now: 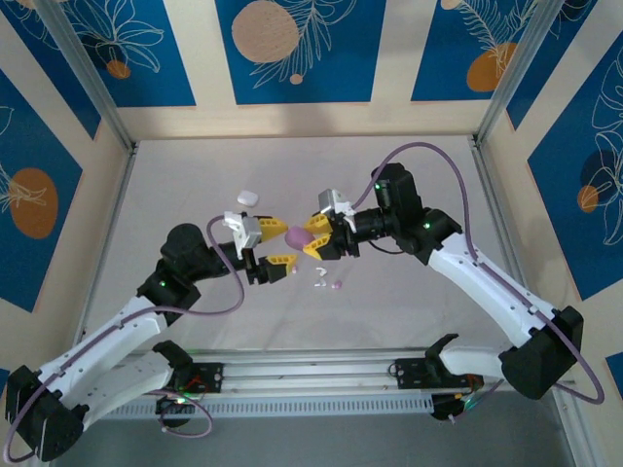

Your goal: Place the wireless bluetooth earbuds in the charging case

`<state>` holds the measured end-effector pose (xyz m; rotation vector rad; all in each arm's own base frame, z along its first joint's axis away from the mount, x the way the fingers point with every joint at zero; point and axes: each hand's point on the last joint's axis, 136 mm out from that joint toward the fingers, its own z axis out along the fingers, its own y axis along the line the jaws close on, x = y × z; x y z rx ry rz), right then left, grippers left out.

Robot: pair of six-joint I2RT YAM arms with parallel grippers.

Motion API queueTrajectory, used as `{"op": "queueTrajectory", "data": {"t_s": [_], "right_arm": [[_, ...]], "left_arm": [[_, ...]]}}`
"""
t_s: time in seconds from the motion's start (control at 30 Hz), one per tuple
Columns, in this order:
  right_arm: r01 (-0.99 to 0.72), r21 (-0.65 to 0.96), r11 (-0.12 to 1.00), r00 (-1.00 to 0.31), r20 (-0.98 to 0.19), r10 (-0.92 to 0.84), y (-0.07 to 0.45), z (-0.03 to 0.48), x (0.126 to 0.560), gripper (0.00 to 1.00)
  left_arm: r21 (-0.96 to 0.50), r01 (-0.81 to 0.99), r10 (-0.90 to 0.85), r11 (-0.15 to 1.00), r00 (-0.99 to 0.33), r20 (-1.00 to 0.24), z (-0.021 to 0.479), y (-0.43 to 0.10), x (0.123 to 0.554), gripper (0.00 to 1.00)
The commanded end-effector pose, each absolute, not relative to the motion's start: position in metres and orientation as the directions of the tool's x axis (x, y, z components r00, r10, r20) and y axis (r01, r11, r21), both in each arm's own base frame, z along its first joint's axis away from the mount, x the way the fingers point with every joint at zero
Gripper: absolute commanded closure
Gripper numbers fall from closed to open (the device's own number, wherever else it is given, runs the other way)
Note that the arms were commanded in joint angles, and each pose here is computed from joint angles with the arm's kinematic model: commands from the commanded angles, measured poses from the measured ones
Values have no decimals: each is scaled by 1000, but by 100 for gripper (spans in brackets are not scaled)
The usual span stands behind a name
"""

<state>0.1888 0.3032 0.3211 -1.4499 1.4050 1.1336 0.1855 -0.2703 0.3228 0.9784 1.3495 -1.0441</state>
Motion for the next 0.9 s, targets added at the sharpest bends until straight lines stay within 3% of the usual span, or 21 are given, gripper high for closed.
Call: {"op": "queueTrajectory", "data": {"t_s": [0.0, 0.6, 0.87], "right_arm": [[-991, 52, -121, -15, -957, -289, 304, 324, 176, 68], [-993, -16, -116, 51, -952, -303, 308, 322, 176, 68], [-993, 93, -76, -69, -959, -274, 298, 335, 186, 57]], "left_arm": [[8, 978, -33, 210, 15, -999, 336, -273, 178, 32], [-49, 983, 3, 175, -50, -999, 329, -280, 179, 59], [-23, 991, 42, 132, -28, -999, 318, -279, 169, 70]]}}
